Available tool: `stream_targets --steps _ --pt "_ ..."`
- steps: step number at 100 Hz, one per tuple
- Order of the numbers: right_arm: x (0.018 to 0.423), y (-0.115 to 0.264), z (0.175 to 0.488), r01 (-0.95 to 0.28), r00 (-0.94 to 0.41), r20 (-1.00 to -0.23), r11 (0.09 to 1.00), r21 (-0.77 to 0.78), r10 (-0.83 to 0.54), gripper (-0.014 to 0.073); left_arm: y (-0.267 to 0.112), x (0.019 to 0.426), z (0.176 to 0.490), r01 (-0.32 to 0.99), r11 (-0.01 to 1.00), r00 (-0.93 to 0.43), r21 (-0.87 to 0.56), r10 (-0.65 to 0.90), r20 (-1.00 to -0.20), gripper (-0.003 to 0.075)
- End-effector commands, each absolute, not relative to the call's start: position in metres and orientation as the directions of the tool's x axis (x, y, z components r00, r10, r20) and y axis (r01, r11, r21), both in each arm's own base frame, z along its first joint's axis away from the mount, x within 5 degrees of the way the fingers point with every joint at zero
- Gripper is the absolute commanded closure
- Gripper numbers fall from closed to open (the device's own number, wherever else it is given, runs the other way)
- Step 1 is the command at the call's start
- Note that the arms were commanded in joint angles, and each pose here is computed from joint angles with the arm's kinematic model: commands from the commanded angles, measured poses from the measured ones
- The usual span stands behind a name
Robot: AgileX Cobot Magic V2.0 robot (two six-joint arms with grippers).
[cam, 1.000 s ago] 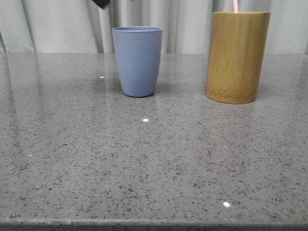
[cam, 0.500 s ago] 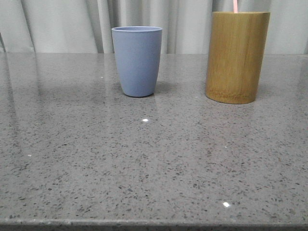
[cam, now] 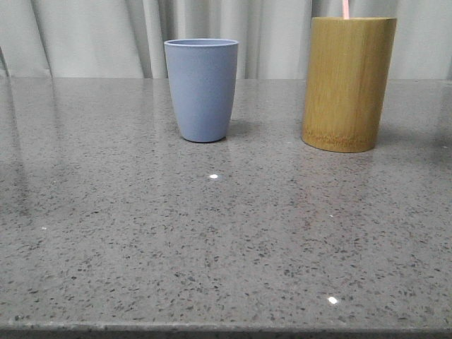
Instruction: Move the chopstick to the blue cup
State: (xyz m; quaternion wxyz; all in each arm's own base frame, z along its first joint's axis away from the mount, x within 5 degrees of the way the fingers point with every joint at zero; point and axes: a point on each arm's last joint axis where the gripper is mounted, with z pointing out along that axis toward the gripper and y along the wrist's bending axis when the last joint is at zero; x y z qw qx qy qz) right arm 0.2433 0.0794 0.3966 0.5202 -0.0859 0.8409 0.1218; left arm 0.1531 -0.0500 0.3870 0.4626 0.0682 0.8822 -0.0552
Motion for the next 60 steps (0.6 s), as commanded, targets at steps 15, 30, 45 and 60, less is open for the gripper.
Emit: stream_targets --steps 15,30,45,60 --pt "0.280 0.092 0.420 -0.284 -0.342 -0.939 0.951 0.126 0.023 0.0161 -0.035 0.119 0.394 0.187 0.981 -0.418 -0.055 0.029 -0.908 0.0323" --pt "0.303 0.099 0.419 -0.283 -0.350 -0.936 0.951 0.126 0.020 0.0161 -0.028 0.106 0.392 0.182 0.981 -0.405 -0.062 0.018 -0.914 0.0323" --pt "0.323 0.105 0.414 -0.281 -0.363 -0.932 0.952 0.125 0.015 0.0161 -0.027 0.103 0.392 0.180 0.982 -0.403 -0.063 0.015 -0.915 0.0323" --pt "0.337 0.110 0.407 -0.279 -0.362 -0.932 0.952 0.125 0.016 0.0161 -0.027 0.103 0.392 0.180 0.981 -0.404 -0.065 0.014 -0.915 0.0323"
